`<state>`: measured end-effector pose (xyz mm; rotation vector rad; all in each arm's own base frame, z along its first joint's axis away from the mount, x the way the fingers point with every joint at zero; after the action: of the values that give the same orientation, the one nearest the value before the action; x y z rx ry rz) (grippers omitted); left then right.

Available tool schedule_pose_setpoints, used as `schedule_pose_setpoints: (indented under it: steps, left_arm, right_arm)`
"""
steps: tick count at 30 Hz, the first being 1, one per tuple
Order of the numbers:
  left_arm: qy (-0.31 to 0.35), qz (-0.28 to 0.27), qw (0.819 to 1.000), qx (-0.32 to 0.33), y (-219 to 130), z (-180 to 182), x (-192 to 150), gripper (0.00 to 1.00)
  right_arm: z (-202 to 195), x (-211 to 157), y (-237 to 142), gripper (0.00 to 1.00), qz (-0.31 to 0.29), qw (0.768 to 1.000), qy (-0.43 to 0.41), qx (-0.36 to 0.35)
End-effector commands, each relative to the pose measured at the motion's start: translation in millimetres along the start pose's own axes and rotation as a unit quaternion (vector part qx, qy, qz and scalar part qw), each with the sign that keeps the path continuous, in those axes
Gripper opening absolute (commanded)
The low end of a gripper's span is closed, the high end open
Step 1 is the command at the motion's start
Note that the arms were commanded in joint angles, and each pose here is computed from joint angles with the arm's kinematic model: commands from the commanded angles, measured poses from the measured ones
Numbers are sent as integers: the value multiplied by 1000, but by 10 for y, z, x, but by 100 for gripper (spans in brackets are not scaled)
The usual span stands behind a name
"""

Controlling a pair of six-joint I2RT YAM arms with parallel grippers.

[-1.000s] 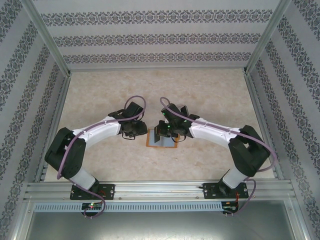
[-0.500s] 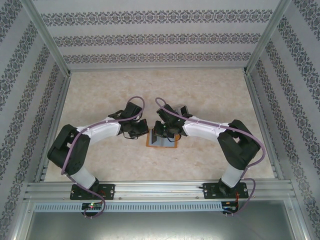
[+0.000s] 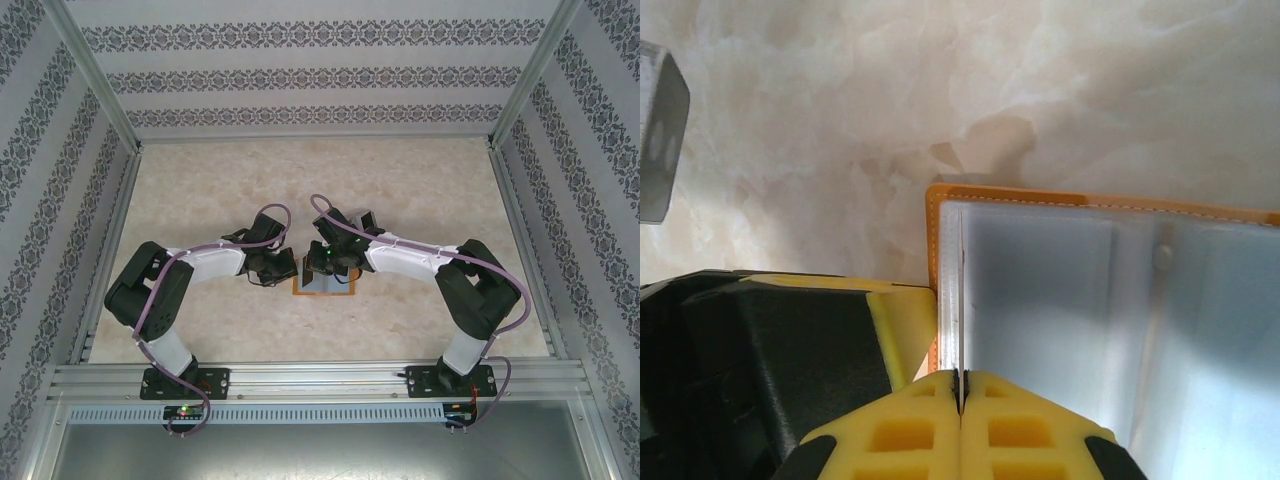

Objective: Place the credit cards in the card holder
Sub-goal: Flip over the card slot in the card holder.

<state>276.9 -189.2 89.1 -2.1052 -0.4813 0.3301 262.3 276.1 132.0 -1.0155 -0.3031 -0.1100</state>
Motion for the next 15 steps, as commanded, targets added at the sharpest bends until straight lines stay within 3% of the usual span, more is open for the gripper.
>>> schedule_pose_setpoints:
  steps: [1, 15]
  left_arm:
    - [-16, 1, 1000, 16, 86, 136, 19, 0]
    - [-20, 3, 999, 47, 139, 242, 11, 0]
  right_arm:
    - [114, 76, 3, 0, -6, 1000, -3, 19]
    - [-110, -92, 135, 0, 36, 997, 1, -67]
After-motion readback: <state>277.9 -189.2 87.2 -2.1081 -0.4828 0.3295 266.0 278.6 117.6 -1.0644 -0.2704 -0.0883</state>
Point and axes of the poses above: each hand's point on the last joint's axis, 136 mm out from that joint toward the fingers, its own y axis out along the fingers, its own z axis along the line the jaws close on, x = y × z, the point moved 8 cm from there along -y, back along the fingers, and after that the axes turned 13 degrees about -y, right-handed, at the moved point
